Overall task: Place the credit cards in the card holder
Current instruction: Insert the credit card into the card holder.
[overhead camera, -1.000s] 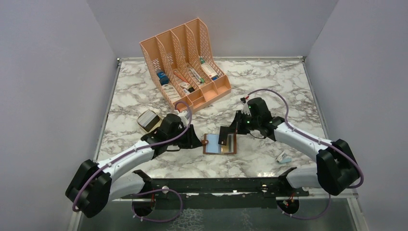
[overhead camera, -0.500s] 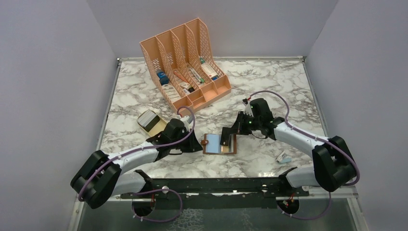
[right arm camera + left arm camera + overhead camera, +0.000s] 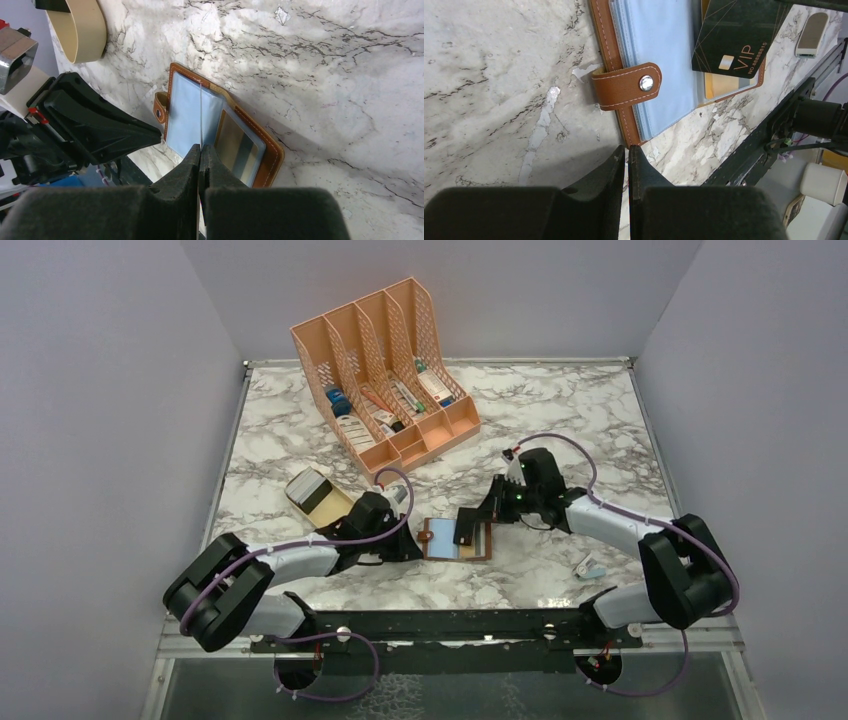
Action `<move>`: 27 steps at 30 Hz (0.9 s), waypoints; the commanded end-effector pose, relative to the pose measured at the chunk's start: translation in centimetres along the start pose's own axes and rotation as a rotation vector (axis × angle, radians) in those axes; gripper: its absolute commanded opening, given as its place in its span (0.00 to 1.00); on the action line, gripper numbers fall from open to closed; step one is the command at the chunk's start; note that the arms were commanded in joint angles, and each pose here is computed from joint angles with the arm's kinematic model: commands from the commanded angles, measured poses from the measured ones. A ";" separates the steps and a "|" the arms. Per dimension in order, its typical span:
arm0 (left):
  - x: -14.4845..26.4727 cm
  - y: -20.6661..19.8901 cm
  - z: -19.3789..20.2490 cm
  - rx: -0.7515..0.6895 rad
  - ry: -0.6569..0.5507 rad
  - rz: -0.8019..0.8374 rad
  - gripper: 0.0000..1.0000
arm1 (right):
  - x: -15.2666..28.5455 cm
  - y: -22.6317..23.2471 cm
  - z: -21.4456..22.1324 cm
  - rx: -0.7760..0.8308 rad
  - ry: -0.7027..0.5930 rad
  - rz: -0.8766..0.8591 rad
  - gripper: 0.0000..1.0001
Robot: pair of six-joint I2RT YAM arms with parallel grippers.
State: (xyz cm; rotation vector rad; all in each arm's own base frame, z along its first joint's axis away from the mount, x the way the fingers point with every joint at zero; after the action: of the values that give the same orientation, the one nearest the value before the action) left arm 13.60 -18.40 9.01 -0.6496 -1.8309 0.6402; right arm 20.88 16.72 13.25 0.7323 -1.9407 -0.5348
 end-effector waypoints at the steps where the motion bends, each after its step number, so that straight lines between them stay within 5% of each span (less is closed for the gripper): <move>1: -0.3 0.1 -0.1 -0.017 -0.031 0.000 0.10 | -0.6 -0.3 0.4 -0.012 0.007 -0.045 0.01; 27: -0.4 0.3 0.0 -0.018 -0.025 -0.016 0.10 | -1.9 -2.4 3.2 -0.055 0.116 -0.036 0.01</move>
State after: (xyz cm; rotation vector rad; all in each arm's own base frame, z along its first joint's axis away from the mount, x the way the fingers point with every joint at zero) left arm 13.57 -18.46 8.59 -0.6434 -1.8331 0.6287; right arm 19.84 16.71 10.13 0.7353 -1.8314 -0.5715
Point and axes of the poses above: each gripper's point midway between its finger pads, its own x axis back along the fingers, its own y axis along the line the jaws close on, z = x × y, the point moved 10 cm from there along x, back along the fingers, and after that the axes turned 6 degrees about x, right-handed, at the moved point
